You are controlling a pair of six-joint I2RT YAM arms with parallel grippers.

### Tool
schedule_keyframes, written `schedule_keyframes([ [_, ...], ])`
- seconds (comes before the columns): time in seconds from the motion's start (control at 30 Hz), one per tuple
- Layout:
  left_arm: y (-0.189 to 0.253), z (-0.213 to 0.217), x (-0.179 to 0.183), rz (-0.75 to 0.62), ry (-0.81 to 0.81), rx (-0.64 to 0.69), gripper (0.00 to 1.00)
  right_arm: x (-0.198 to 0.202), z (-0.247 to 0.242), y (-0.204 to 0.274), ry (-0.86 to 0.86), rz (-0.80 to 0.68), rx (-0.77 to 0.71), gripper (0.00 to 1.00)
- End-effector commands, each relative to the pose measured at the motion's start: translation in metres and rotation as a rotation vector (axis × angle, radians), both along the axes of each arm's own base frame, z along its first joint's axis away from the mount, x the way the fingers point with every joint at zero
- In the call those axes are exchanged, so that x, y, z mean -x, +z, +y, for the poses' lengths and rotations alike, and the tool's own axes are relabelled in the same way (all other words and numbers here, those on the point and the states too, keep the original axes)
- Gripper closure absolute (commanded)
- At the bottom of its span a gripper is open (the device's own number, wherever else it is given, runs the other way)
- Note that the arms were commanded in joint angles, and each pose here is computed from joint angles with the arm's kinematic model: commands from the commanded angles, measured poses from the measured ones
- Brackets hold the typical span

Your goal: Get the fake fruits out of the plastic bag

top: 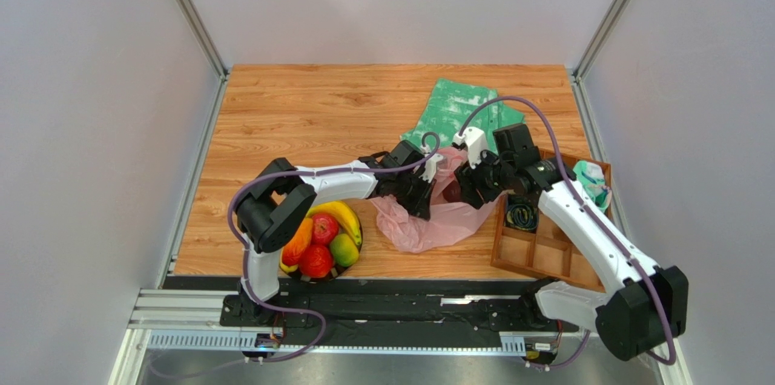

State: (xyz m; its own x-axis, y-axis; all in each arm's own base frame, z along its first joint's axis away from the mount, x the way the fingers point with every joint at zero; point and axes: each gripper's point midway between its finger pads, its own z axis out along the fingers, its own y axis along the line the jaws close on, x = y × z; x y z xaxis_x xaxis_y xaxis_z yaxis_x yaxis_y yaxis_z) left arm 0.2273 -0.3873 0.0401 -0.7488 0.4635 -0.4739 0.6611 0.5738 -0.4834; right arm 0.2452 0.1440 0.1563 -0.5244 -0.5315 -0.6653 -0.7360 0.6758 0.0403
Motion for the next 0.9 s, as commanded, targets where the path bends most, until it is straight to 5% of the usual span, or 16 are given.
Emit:
schedule_keyframes([
  [0.0, 0.021, -0.008, -0.004, -0.027, -0.018, 0.061, 1.00, -0.020, 0.016, -0.013, 0.011, -0.029, 0.002, 0.53],
  [0.2, 0.027, -0.010, 0.000, -0.012, -0.037, 0.102, 1.00, -0.042, 0.008, -0.006, -0.019, -0.215, 0.129, 0.70],
  [0.43, 0.033, -0.012, -0.005, 0.033, -0.036, 0.164, 1.00, -0.031, 0.021, -0.021, 0.028, -0.125, 0.089, 0.70],
  [0.57, 0.037, -0.013, -0.007, 0.069, -0.035, 0.212, 1.00, -0.037, 0.030, -0.041, -0.005, -0.054, 0.064, 0.42],
  [0.67, 0.037, -0.013, -0.005, 0.085, -0.042, 0.224, 1.00, -0.046, 0.034, -0.049, -0.058, -0.031, 0.052, 0.30],
  [0.87, 0.031, -0.010, 0.000, 0.113, -0.041, 0.229, 1.00, -0.069, 0.043, -0.050, -0.160, -0.016, -0.005, 0.30],
])
